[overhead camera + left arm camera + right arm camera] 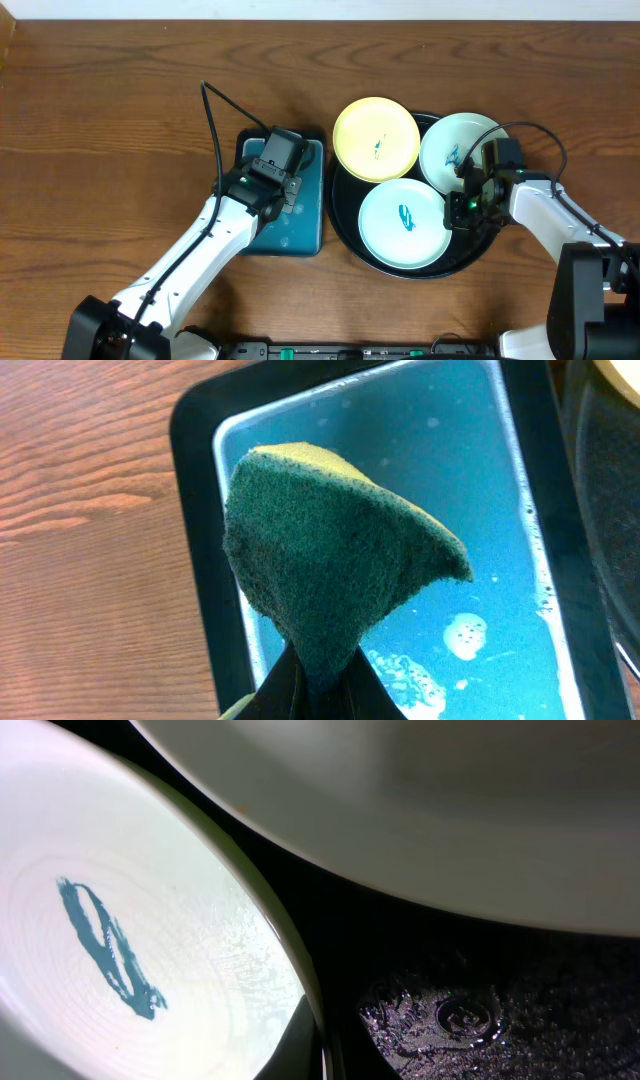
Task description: Clean dirty plates on tray and stack at the side
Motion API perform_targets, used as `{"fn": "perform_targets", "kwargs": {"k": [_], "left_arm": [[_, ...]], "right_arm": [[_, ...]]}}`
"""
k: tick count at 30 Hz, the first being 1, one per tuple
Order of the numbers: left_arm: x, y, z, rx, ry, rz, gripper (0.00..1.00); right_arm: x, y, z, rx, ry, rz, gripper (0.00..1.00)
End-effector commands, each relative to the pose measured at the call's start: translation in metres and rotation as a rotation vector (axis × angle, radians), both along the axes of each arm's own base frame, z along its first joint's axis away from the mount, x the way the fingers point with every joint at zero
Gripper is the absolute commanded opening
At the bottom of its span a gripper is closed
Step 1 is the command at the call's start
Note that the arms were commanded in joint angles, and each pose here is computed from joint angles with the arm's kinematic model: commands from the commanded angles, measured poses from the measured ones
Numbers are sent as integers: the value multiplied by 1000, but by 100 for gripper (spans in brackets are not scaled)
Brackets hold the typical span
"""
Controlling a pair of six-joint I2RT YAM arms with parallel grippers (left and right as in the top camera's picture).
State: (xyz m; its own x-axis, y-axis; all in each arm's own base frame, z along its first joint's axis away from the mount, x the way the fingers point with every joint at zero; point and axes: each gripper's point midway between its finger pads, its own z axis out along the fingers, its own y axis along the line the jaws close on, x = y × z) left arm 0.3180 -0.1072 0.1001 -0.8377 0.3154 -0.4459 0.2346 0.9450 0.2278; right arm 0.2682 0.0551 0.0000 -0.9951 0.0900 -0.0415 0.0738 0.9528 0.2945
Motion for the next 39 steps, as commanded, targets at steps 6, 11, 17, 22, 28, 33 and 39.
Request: {"fn": "perform_targets", "kwargs": {"k": [6, 11, 17, 22, 28, 33, 39], "left_arm": [[6, -11, 5, -61, -18, 8, 7], [0, -56, 10, -305, 39, -51, 7], [-8, -121, 30, -558, 46, -144, 8], [-13, -153, 40, -645, 26, -144, 8], [-33, -193, 25, -669, 75, -198, 8], [-43, -218, -4, -702, 147, -109, 8], [-50, -233, -33, -719, 216, -23, 8]], "right_arm": [[-9, -6, -12, -50, 33, 13, 1], [-10, -3, -11, -37, 38, 17, 1], [-12, 11, -10, -17, 32, 60, 1], [-12, 18, -10, -16, 38, 46, 1], [-13, 18, -11, -30, 54, -2, 1], [-16, 22, -11, -29, 60, 15, 1], [-18, 28, -11, -31, 63, 40, 1]]}}
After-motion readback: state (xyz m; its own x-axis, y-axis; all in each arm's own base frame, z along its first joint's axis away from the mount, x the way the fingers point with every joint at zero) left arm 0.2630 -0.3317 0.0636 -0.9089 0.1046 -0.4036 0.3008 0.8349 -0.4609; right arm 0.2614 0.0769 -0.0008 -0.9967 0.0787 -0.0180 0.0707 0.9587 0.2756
